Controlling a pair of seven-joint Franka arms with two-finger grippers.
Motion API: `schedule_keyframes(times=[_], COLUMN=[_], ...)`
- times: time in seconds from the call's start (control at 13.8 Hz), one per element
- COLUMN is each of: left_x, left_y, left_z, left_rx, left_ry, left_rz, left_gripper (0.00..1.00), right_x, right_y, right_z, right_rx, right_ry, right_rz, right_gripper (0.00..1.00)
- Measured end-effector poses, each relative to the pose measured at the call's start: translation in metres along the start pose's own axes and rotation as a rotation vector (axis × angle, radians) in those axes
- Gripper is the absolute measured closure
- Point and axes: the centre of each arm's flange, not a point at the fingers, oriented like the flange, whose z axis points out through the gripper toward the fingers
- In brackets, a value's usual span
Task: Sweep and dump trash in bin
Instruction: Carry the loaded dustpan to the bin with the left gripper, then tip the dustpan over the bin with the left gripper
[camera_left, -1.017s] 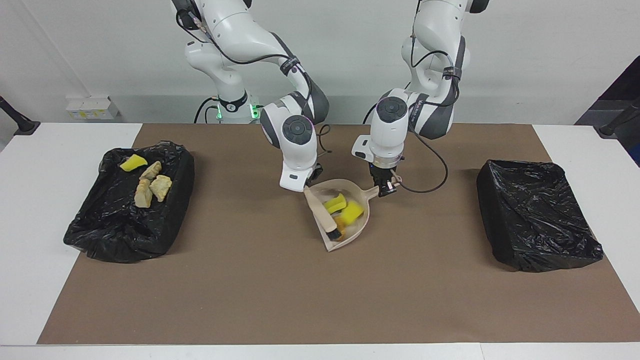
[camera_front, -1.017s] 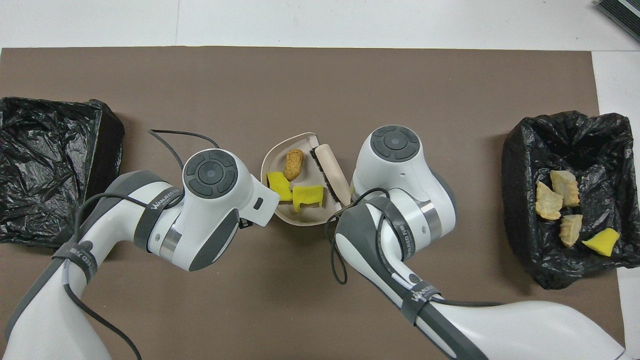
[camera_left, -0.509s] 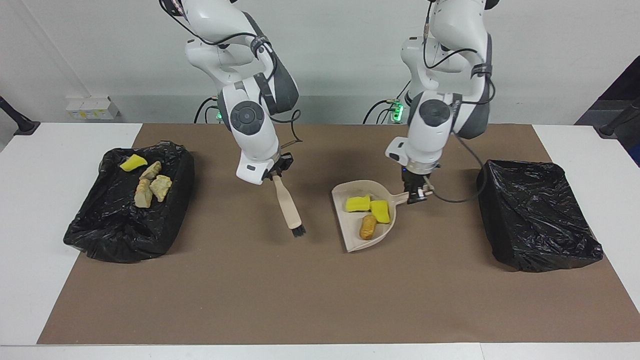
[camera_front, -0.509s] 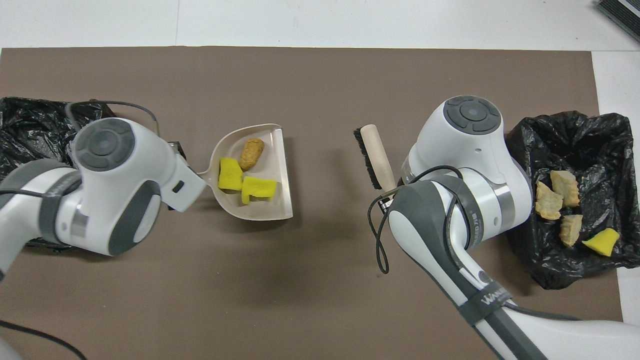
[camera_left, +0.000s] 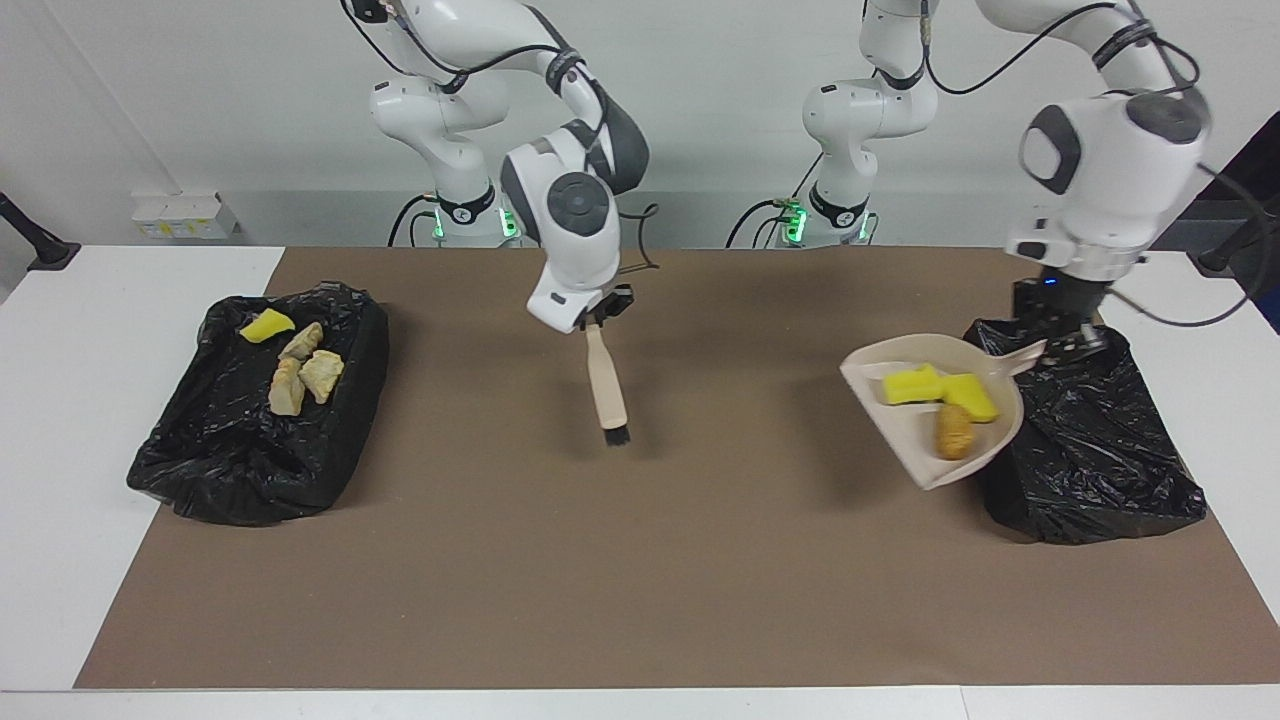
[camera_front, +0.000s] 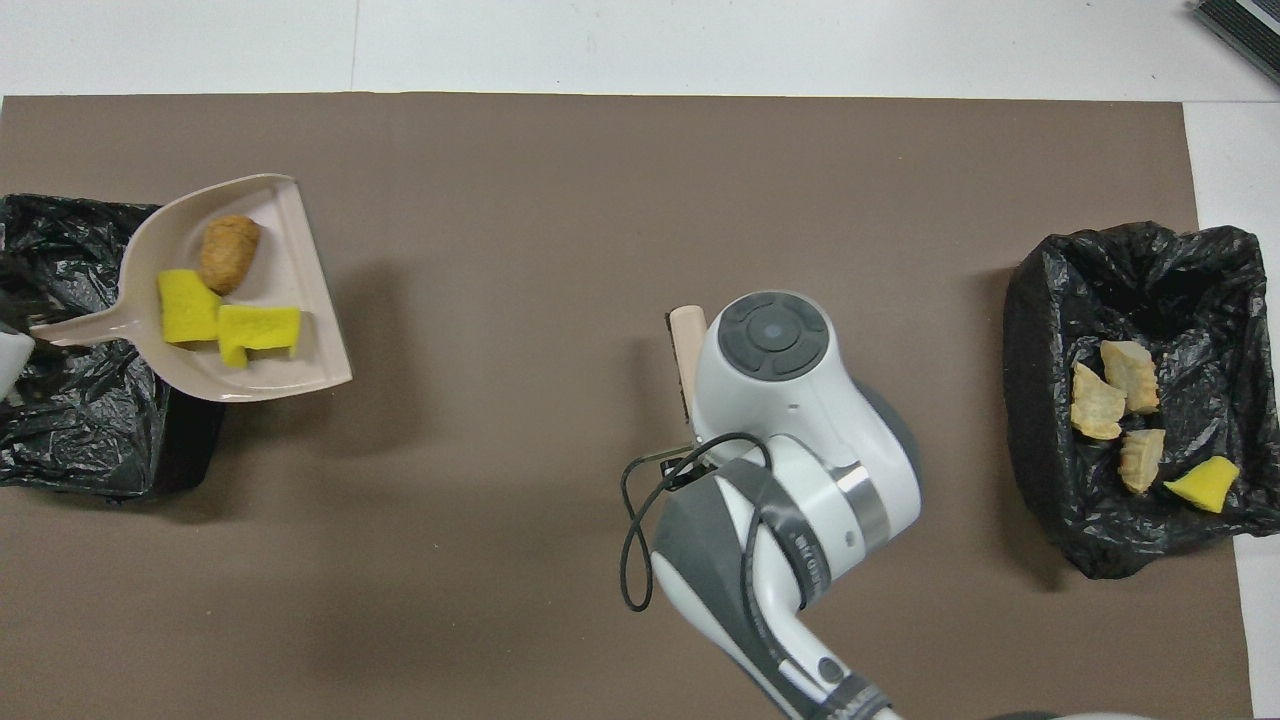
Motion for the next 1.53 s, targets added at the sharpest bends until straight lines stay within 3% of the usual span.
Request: schedule_keyframes(times=[0.22,0.36,0.58,0.73,1.09,1.16,1.38,1.53], left_x=[-0.076,-0.112,-0.121,-0.120,-0.092,-0.091,-0.079,-0.047], left_y=[-0.012,-0.018,-0.028,-0.033,-0.036,-0.034,-0.024,-0.014], left_z=[-0.007,-0.011,-0.020,-0.027,-0.061,-0.069,-0.095,-0.107], left_rx=[0.021,0.040,0.067,0.084,0.111,0.112,0.101,0.078], left_ry=[-0.048,-0.208,-0.405,-0.550,-0.787,-0.811,-0.881,-0.897], left_rz=[-0.101,-0.059,0.049,0.136,0.271,0.274,0.276,0.281], left_gripper=[0.69,0.69,0.69,0.69,0.69,0.69,0.69,0.69], right_x=[-0.032,-0.059,-0.083,-0.086,-0.086,-0.085,-0.084,-0.077], right_y=[-0.069,-0.114,-0.143,-0.145,-0.142,-0.142,-0.143,-0.138], right_z=[0.027,0.049,0.069,0.075,0.091,0.092,0.082,0.058], right_rx=[-0.026,-0.038,-0.031,-0.005,0.015,0.013,0.013,0.017], right_ry=[0.019,0.036,0.050,0.024,-0.039,-0.042,-0.045,-0.052], right_rz=[0.070,0.107,0.123,0.144,0.180,0.180,0.180,0.192], right_gripper=[0.74,0.74,0.74,0.74,0.74,0.68,0.33,0.11])
